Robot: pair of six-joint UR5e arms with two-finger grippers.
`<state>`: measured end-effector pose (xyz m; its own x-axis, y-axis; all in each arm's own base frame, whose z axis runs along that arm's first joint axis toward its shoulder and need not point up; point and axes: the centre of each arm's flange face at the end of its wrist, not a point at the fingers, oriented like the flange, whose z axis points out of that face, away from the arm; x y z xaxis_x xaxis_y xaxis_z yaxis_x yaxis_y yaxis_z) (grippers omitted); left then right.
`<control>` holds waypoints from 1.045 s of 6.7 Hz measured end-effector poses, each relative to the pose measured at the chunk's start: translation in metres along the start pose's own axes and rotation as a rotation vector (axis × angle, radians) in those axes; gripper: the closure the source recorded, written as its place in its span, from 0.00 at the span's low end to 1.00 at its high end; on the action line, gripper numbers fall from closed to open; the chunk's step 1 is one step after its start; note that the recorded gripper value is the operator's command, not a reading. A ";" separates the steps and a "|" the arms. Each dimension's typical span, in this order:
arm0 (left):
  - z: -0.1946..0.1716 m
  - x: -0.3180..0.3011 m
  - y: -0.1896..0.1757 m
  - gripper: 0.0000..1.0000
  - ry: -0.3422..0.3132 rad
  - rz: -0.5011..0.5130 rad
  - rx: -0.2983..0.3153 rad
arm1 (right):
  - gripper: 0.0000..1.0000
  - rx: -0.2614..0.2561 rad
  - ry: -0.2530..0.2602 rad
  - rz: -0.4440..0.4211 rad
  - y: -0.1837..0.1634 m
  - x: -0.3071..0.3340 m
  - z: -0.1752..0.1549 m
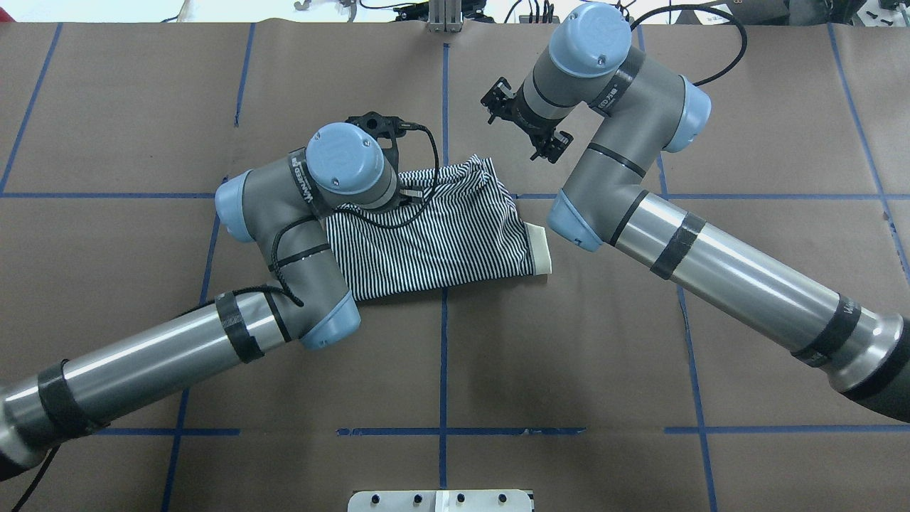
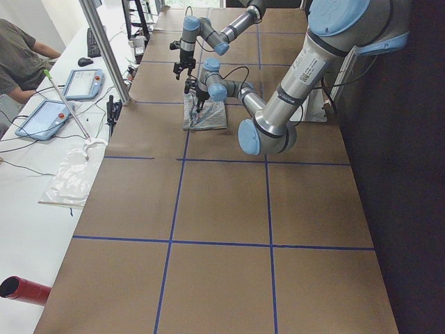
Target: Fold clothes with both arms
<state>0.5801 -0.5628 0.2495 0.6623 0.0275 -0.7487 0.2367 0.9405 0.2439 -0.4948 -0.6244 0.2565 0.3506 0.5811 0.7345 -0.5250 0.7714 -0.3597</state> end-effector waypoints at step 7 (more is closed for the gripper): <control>-0.070 -0.075 -0.073 1.00 0.182 0.023 0.045 | 0.87 0.008 -0.016 -0.078 0.098 -0.007 0.025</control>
<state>0.4636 -0.6096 0.2453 0.5294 0.1134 -0.8408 0.2570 0.9230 0.2863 -0.5680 -0.5591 0.2305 0.3781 0.5153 0.7691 -0.5031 0.8117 -0.2965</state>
